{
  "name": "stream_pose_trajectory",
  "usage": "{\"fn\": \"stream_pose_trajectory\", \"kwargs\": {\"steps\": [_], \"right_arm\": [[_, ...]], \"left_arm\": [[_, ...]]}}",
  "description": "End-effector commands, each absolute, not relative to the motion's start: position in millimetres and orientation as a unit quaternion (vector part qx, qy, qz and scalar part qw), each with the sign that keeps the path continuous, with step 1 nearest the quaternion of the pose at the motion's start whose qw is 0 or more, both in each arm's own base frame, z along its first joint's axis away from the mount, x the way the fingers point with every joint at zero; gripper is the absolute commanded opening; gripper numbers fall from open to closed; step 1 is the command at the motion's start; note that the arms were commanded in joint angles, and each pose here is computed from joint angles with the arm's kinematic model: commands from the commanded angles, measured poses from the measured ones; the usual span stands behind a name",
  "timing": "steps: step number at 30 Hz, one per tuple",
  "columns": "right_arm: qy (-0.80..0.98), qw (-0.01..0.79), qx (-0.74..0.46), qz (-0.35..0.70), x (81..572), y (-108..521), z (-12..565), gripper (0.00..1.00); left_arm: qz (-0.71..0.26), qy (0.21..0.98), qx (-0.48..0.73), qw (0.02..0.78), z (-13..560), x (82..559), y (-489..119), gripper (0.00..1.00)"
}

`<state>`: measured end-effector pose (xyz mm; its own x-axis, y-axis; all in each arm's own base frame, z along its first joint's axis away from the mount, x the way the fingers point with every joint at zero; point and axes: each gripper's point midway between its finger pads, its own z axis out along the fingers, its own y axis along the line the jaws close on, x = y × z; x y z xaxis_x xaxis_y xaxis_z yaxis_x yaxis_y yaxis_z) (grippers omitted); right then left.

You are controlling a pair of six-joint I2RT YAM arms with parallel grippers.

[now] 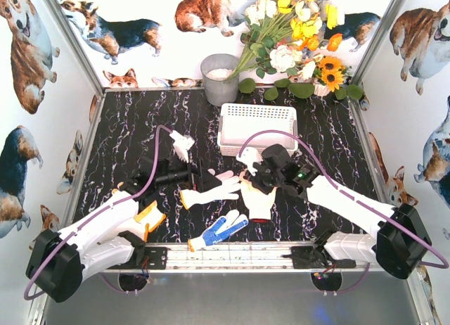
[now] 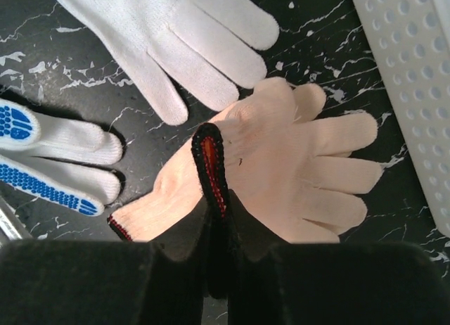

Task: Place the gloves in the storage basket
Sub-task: Pair the glove with the glove.

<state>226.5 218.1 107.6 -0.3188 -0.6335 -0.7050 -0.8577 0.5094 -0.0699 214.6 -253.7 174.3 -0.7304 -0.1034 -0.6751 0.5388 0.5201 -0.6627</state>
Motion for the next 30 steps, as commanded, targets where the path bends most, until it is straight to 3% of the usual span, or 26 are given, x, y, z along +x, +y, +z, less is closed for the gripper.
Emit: {"fn": "stream_pose_trajectory", "kwargs": {"steps": [1, 8, 14, 17, 22, 30], "right_arm": [[0.811, 0.342, -0.439, 0.182, 220.7, 222.7, 117.4, 0.14], [0.812, 0.373, -0.392, 0.218, 214.9, 226.3, 144.1, 0.36], [0.834, 0.412, -0.283, 0.236, 218.6, 218.3, 170.2, 0.73], [0.858, 0.395, -0.204, 0.257, 218.6, 216.6, 175.0, 0.74], [0.896, 0.347, -0.043, 0.274, 218.1, 205.2, 160.6, 0.68], [0.897, 0.311, 0.134, 0.283, 218.8, 190.1, 128.1, 0.57]], "left_arm": [[-0.496, 0.784, 0.132, 0.349, 175.8, 212.9, -260.5, 0.91], [-0.56, 0.746, 0.077, 0.353, 184.5, 212.5, -292.5, 0.89], [-0.558, 0.769, 0.042, 0.308, 153.7, 203.8, -328.3, 0.86], [-0.561, 0.777, 0.035, 0.284, 141.1, 199.5, -343.4, 0.82], [-0.557, 0.786, 0.012, 0.266, 127.5, 204.4, -350.6, 0.77], [-0.467, 0.85, -0.025, 0.243, 81.1, 213.0, -337.8, 0.62]]}}
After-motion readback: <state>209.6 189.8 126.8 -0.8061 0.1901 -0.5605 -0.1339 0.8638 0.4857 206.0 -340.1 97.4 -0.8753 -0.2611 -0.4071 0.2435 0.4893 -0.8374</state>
